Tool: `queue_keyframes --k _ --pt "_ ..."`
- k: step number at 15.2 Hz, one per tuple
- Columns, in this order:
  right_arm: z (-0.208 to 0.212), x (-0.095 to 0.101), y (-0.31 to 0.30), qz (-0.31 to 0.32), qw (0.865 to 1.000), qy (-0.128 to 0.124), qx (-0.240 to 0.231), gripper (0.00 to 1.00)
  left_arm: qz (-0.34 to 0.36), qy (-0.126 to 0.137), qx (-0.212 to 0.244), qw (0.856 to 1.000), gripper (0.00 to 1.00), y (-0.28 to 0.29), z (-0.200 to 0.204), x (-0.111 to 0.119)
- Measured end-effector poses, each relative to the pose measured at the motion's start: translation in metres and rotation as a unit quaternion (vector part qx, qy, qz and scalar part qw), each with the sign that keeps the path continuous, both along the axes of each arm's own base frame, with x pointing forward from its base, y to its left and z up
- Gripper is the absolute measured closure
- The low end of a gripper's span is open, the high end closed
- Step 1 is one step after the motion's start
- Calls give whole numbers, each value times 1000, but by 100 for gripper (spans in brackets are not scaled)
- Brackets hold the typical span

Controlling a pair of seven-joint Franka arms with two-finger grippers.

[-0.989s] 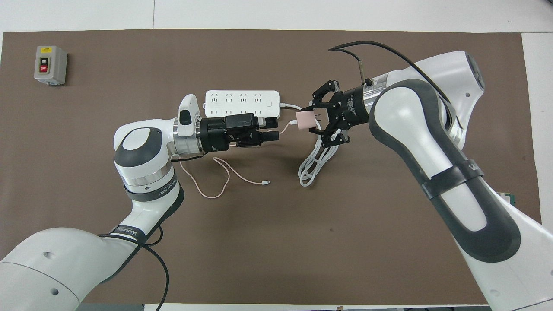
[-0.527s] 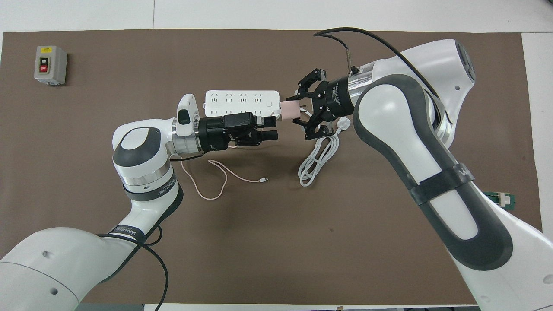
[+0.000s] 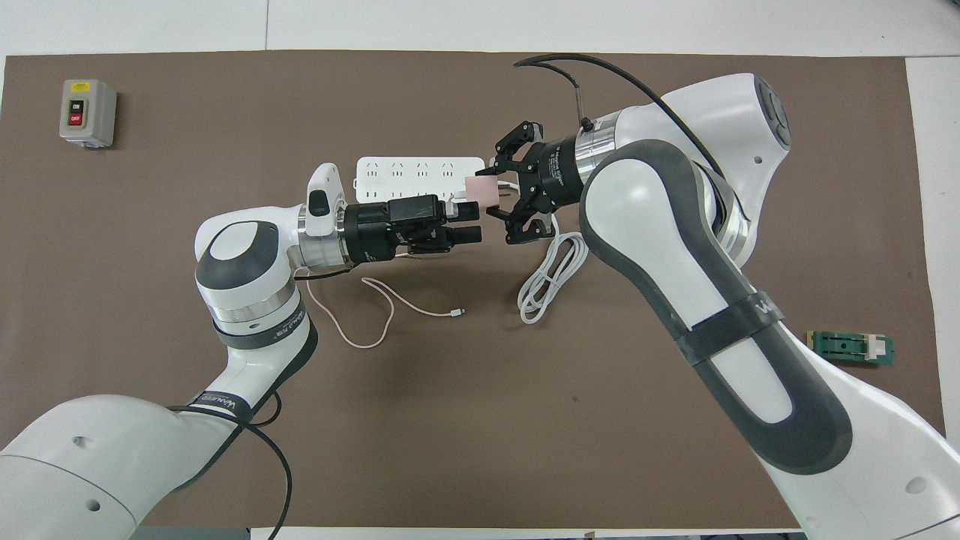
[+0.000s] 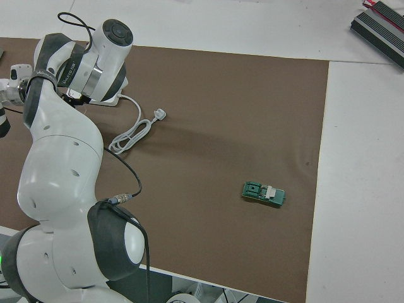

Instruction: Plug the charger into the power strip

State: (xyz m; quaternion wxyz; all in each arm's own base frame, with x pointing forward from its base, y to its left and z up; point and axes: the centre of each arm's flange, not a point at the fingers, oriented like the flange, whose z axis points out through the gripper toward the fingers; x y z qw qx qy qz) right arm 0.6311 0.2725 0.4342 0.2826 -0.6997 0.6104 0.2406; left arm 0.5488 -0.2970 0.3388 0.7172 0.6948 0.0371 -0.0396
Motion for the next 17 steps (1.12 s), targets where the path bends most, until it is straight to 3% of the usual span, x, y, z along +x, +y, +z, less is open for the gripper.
queue_keyframes --k 9,17 --pt "1 -2 9 2 1000 -6 0 48 4 -1 2 1000 0 8 0 4" --pt "1 -4 14 5 1000 -6 0 48 -13 -16 1 1000 0 139 1 31"
